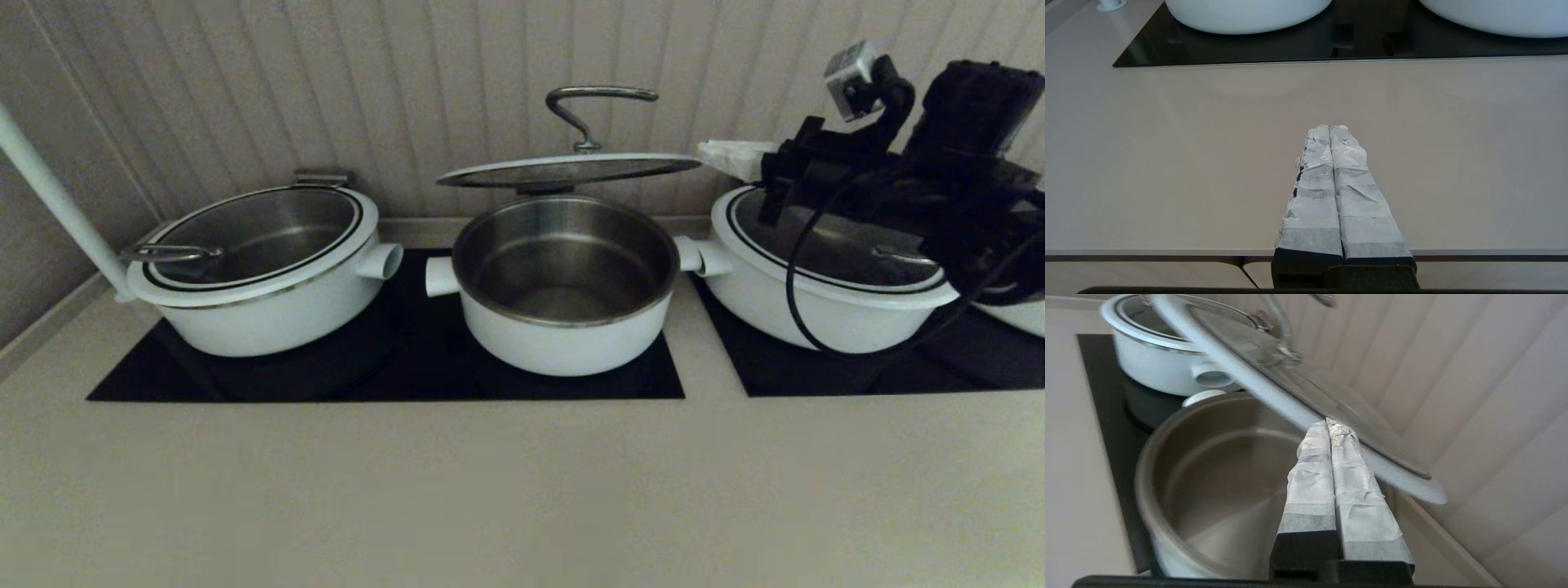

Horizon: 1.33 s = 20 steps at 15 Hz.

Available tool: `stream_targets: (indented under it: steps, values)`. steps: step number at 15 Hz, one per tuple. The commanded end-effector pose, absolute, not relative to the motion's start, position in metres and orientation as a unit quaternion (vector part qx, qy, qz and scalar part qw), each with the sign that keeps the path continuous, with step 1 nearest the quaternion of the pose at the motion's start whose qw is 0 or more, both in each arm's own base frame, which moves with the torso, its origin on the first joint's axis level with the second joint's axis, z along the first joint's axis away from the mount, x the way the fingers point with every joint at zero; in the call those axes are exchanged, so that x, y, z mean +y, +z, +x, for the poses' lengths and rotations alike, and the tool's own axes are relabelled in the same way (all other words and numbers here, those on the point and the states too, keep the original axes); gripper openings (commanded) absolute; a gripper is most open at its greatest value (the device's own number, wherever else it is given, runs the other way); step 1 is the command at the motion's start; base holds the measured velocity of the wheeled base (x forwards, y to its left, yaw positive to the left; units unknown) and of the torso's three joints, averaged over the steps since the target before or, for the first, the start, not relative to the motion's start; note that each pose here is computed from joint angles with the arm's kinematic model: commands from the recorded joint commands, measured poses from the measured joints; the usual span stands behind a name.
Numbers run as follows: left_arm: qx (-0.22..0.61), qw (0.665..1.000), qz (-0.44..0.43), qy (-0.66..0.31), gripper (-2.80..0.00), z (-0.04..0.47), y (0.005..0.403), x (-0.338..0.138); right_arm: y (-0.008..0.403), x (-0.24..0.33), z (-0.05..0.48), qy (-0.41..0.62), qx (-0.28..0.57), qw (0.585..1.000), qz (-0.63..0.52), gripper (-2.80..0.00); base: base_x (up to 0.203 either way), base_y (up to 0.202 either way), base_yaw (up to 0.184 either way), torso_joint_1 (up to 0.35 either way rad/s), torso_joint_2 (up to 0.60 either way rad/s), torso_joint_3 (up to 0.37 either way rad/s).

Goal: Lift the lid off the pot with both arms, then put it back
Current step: Close the pot lid

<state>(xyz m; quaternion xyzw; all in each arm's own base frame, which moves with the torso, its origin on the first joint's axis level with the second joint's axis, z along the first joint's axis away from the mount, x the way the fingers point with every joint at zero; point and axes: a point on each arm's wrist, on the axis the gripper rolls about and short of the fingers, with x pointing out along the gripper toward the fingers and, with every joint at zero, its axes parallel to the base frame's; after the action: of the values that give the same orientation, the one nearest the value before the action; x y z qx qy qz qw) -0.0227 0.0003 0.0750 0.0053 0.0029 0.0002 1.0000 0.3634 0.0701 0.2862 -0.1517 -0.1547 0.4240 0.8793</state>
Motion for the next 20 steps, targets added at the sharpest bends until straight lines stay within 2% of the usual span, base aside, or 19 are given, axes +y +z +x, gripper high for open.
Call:
stream_targets:
  steps: [1,7,20]
  values:
    - [0.003,1.0,0.005,0.0,-2.8,-0.023,0.075,0.0,0.276,0.073,0.387,0.425,-0.16,0.877,-0.154,-2.8,0.0,0.0,0.0,0.0,0.0,0.0]
    - [0.003,1.0,0.005,0.0,-2.8,-0.023,0.075,0.0,0.267,0.076,0.399,0.427,-0.155,0.878,-0.152,-2.8,0.0,0.0,0.0,0.0,0.0,0.0]
    - [0.003,1.0,0.005,0.0,-2.8,-0.023,0.075,0.0,0.239,0.076,0.378,0.439,-0.112,0.88,-0.141,-2.8,0.0,0.0,0.0,0.0,0.0,0.0]
